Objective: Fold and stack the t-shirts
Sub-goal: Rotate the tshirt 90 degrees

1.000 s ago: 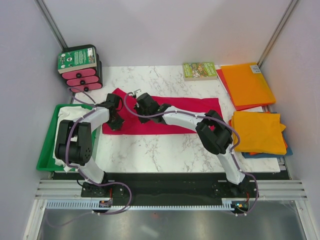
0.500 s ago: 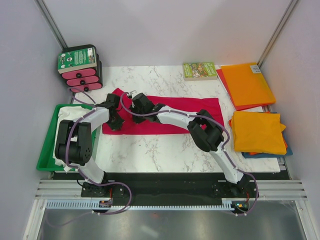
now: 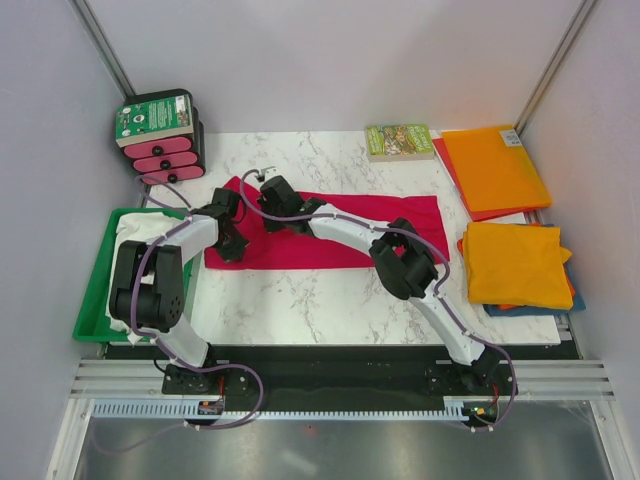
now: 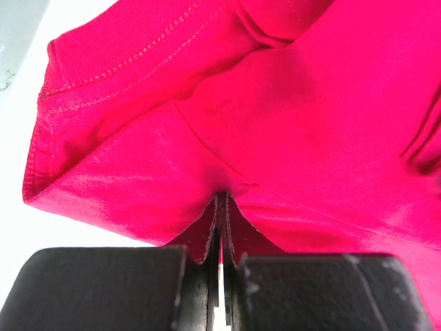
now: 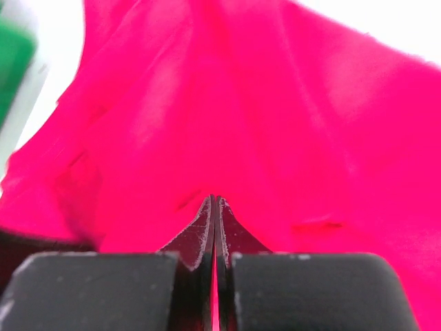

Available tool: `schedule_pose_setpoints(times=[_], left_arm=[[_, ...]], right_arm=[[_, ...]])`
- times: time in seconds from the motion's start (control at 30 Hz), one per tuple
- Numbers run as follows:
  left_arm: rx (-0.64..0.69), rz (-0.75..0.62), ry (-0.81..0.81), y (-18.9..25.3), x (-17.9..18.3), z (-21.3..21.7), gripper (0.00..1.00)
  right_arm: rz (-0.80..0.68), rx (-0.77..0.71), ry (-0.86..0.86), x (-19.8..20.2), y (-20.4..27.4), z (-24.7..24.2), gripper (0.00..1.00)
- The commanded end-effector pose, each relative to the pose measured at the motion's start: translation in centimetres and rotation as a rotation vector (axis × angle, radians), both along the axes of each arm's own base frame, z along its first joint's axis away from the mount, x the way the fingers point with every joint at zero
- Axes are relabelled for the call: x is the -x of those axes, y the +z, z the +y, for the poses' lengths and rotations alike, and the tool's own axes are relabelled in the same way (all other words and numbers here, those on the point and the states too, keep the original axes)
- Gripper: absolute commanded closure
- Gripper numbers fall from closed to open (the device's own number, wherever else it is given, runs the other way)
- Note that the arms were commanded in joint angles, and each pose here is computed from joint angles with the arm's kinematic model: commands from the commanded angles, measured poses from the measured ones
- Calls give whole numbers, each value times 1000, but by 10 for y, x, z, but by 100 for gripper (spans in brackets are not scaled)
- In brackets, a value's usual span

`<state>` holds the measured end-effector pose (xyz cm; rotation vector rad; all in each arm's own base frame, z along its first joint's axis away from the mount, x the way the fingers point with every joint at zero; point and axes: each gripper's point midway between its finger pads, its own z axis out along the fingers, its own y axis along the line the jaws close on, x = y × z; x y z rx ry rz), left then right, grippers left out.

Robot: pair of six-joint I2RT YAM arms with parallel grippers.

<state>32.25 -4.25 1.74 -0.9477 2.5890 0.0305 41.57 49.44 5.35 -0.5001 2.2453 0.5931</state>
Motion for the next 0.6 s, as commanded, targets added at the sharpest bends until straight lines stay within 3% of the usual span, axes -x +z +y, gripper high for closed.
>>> schedule_pose_setpoints(times=[0.0,0.17,0.3,0.33,0.37,0.43,0.57], left_arm=[[7,12,13,0,9,0,98],[6,18,13,-2,10,0,98],[6,17,12,-1,10,0,98],[5,15,12,-1,9,0,98],[5,14,11,0,9,0,98],[6,11,14,0,9,1,98],[16,14,10,0,9,-2,98]], right_arm=[[-56,16,-160,-46,12,-25,100],[-109,-17,-182,-63,43,-36,100],[-113,-87,-20,-22,69,-11,99],[-113,-100,23,-4,79,0,95],[-89,-91,58,10,73,3,78],[-90,-78,97,36,73,10,52],[-58,-96,102,50,66,16,43]])
